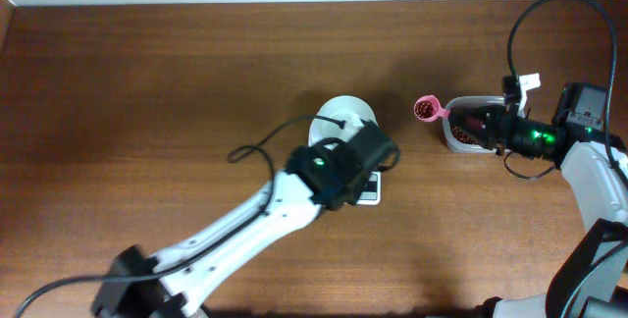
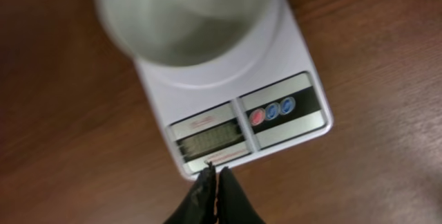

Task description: Scoop and weigh 50g on scale

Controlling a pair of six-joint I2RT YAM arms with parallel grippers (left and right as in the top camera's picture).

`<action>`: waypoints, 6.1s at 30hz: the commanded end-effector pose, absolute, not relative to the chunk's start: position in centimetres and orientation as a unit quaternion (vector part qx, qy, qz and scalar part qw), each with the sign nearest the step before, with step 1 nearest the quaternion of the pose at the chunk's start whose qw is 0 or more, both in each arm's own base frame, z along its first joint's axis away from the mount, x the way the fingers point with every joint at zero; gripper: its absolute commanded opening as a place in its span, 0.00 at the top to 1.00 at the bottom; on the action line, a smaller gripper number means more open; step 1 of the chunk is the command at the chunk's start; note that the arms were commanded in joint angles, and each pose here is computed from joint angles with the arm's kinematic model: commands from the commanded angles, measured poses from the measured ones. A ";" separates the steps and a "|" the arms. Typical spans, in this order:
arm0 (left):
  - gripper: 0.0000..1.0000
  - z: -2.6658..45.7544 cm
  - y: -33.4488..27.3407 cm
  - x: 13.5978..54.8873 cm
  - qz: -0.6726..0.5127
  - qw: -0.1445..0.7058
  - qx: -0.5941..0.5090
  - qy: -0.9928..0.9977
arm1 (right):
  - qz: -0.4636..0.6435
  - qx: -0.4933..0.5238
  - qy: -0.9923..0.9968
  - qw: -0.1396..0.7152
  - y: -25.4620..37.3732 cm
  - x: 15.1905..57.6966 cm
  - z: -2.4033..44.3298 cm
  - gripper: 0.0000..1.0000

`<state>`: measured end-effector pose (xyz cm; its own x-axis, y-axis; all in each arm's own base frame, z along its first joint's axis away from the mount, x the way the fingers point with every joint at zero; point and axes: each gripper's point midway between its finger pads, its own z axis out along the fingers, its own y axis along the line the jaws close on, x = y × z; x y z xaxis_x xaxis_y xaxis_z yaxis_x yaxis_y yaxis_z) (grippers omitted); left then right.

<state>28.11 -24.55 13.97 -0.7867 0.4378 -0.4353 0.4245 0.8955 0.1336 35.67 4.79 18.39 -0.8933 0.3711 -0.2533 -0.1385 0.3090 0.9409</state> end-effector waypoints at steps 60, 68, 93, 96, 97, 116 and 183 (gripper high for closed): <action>0.01 22.7 -13.0 25.1 -0.098 0.229 0.500 0.830 | 0.592 0.033 0.782 0.191 8.5 35.3 18.1 0.96; 0.01 22.7 -13.0 25.1 -0.098 0.229 0.500 0.830 | 0.569 0.023 0.803 0.175 11.1 35.8 17.3 0.96; 0.01 22.7 -13.0 25.1 -0.098 0.229 0.500 0.830 | 0.384 -0.123 0.864 0.301 16.7 39.3 14.3 0.96; 0.01 22.7 -13.0 25.1 -0.098 0.229 0.500 0.830 | 0.367 -0.183 0.855 0.318 17.2 38.9 14.2 0.96; 0.01 22.7 -13.0 25.1 -0.098 0.229 0.500 0.830 | 0.365 -0.193 0.853 0.320 17.5 38.8 14.2 0.96; 0.01 22.7 -13.0 25.1 -0.098 0.229 0.500 0.830 | 0.280 -0.400 0.792 0.367 18.7 37.4 13.1 0.96; 0.01 22.7 -13.0 25.1 -0.098 0.229 0.500 0.830 | 0.122 0.126 0.943 0.282 -8.1 36.8 10.7 0.96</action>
<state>24.98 -12.86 21.66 -0.4197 0.7873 -0.4517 0.8697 0.4913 0.0483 36.70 -7.32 12.62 -0.7875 0.2878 -0.5450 0.1237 0.9401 0.3178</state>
